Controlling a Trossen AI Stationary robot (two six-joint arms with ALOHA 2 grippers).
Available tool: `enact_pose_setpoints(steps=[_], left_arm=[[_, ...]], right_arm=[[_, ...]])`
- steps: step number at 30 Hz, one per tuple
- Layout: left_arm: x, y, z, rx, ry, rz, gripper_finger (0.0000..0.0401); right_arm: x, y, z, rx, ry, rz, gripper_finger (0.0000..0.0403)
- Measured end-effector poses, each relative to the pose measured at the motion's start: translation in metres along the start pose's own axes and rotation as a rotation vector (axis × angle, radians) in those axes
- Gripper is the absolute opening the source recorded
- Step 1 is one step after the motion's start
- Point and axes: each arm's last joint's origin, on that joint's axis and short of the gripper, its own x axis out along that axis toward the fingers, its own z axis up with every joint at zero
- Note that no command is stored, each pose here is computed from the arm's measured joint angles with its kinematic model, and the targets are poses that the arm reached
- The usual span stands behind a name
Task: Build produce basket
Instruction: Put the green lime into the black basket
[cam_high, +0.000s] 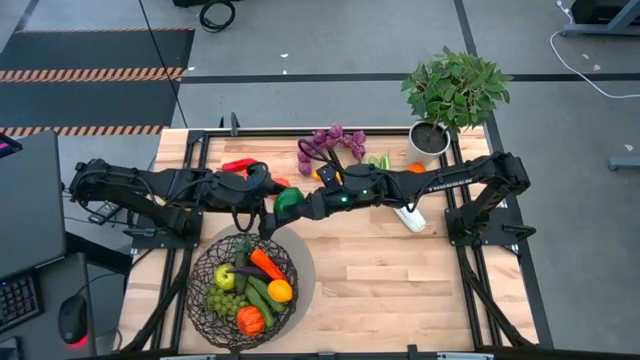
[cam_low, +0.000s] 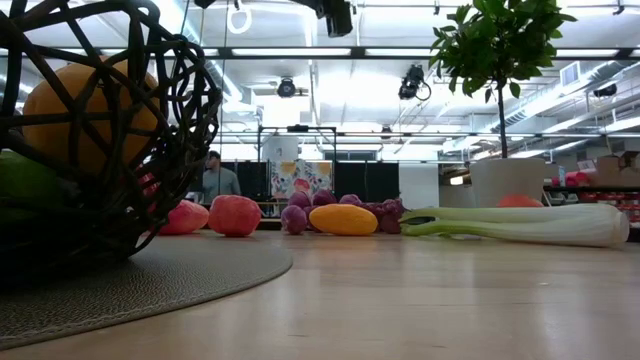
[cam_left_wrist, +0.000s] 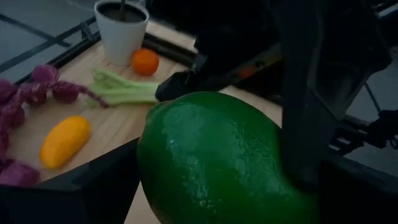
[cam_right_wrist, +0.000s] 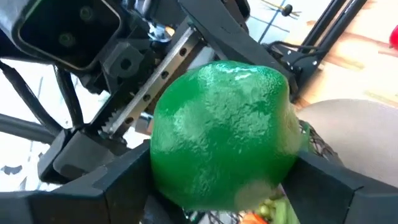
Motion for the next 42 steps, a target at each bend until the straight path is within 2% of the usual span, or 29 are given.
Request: enact_pose_setpoints(steps=[5,10,14,18,21,27,34,42], left_arm=[[-0.002,0.004,-0.007,-0.034,0.075,0.044,0.0365],[-0.009,0.005,-0.016,-0.047,0.142,0.087,0.0344],[-0.018,0.001,-0.026,-0.087,0.272,0.003,0.0352],[-0.027,-0.010,-0.043,-0.113,0.459,-0.077,0.0354],[-0.037,-0.018,-0.057,-0.111,0.577,-0.090,0.0355],[-0.050,-0.033,-0.071,-0.117,0.650,-0.115,0.0356],[-0.039,-0.036,-0.080,-0.150,0.703,-0.054,0.0357],[-0.024,-0.047,-0.094,-0.164,0.850,-0.085,0.0357]], right_arm=[[0.000,-0.008,0.006,-0.008,0.056,-0.005,0.0339],[-0.002,-0.016,0.013,0.009,0.200,0.024,0.0340],[-0.003,-0.020,0.018,0.020,0.275,0.047,0.0339],[-0.005,-0.024,0.022,0.029,0.319,0.043,0.0337],[-0.006,-0.029,0.024,0.023,0.330,0.009,0.0337],[-0.007,-0.033,0.028,0.009,0.319,-0.009,0.0337],[-0.007,-0.035,0.032,0.003,0.309,-0.010,0.0337],[-0.007,-0.035,0.031,-0.016,0.317,-0.012,0.0337]])
